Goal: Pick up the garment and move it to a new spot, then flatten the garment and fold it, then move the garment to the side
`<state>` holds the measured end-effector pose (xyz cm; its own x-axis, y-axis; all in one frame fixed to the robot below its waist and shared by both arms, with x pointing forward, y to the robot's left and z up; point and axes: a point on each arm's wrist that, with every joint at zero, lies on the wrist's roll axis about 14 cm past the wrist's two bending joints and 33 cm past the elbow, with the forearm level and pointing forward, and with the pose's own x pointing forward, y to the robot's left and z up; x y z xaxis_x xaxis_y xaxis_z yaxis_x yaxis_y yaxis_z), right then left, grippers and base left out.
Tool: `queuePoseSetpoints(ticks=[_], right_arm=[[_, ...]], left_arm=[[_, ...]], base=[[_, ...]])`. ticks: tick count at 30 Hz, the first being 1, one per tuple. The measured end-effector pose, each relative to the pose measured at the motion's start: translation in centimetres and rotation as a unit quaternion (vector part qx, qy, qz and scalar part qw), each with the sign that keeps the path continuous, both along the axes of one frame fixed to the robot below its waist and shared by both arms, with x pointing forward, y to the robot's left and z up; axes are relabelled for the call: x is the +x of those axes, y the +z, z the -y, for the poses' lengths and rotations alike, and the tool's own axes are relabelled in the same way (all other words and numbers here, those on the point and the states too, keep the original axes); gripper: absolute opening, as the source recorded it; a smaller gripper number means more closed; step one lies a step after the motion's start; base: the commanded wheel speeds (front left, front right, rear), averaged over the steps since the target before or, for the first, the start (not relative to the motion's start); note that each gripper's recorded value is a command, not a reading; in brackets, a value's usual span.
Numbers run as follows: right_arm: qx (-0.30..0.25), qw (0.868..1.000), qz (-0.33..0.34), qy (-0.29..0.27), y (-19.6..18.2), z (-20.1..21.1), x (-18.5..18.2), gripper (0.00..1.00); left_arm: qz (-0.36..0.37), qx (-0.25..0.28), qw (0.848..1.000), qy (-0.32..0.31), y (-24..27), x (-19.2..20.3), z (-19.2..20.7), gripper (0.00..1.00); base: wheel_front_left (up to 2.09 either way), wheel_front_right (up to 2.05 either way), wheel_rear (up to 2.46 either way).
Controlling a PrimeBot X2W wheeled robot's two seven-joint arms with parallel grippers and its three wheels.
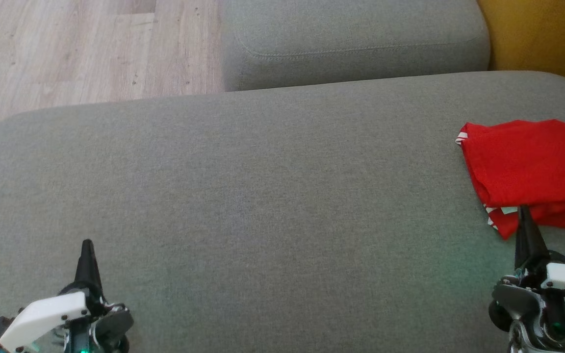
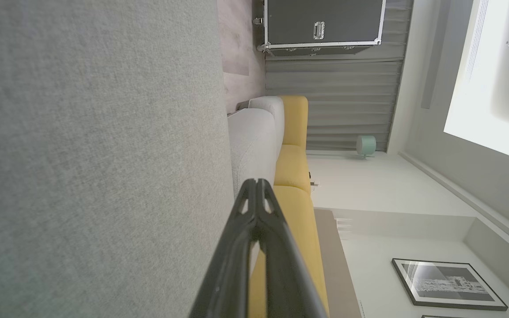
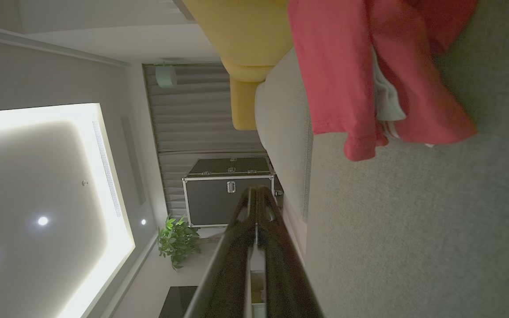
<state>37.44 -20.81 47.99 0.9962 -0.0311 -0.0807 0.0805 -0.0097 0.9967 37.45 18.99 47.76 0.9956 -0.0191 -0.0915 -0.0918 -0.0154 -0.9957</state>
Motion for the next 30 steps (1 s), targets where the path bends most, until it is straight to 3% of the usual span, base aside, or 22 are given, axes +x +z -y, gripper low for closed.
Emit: queuePoseSetpoints(ticks=[30], right_arm=[[0.003,1.0,0.0,-0.001,-0.01,-0.02,-0.01,0.0]], left_arm=[[0.0,0.001,1.0,-0.002,-0.01,-0.01,0.05,0.0]], base=[[0.0,0.0,0.0]])
